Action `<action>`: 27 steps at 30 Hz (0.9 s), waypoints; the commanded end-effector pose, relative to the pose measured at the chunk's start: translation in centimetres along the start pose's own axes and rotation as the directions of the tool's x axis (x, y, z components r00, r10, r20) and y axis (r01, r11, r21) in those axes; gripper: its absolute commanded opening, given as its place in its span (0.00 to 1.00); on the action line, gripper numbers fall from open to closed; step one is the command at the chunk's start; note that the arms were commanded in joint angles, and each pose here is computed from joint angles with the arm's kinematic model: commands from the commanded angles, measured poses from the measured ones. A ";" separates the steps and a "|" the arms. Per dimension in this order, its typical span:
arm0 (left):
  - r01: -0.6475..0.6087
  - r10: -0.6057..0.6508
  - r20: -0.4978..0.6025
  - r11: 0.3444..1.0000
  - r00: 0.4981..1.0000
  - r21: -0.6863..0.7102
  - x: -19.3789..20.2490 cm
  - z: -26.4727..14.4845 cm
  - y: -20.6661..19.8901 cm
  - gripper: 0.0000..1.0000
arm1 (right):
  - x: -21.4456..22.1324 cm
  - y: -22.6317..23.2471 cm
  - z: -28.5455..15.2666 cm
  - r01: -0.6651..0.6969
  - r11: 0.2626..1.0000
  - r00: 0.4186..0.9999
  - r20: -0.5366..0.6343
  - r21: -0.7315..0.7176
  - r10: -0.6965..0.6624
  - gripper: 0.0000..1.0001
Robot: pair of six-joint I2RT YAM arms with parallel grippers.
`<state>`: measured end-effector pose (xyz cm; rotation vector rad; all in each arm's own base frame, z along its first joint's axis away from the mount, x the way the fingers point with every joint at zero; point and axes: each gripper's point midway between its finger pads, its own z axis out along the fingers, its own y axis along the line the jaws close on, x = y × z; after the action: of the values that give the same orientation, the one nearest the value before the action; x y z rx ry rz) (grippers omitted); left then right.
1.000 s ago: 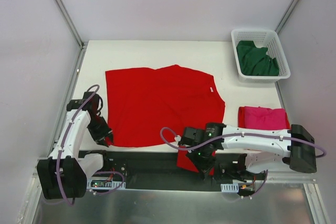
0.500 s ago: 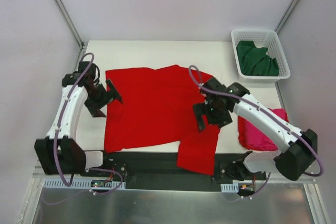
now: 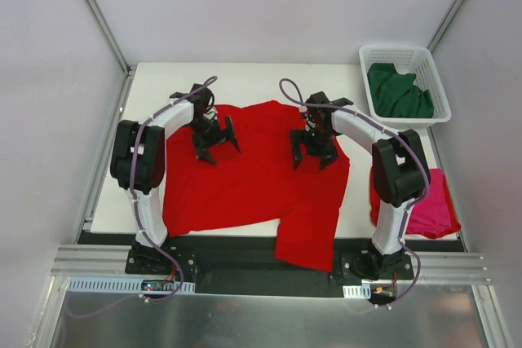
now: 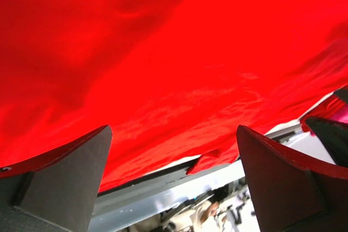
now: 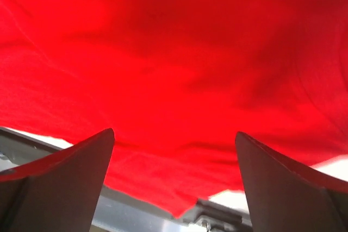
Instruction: Fold and stack the t-shirts
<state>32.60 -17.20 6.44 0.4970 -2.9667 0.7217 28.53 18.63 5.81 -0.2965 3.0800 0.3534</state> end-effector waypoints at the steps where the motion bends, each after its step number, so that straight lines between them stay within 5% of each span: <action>1: -0.050 0.051 -0.009 0.996 0.999 0.070 0.3 1.5 -0.3 0.99 | -1.9 1.7 0.8 0.047 0.994 0.995 0.097 -0.102 -0.037 0.96; 14: -0.056 0.069 -0.095 0.989 0.993 0.137 8.5 2.2 2.8 0.99 | 8.2 2.5 4.0 0.098 0.992 0.990 -0.097 -0.082 -0.106 0.96; 21: -0.069 0.083 -0.076 0.983 0.994 0.170 10.6 0.8 2.9 0.99 | 14.0 3.0 2.0 0.188 0.982 0.969 -0.164 0.005 -0.184 0.96; 27: -0.039 0.081 -0.168 0.970 0.982 0.239 12.6 0.7 2.6 0.99 | 17.8 2.0 -0.8 0.256 0.964 0.947 -0.220 0.076 -0.234 0.96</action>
<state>21.33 -18.11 5.15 0.3880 -2.8337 0.9750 12.76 19.94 3.97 -0.7566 3.1527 0.3037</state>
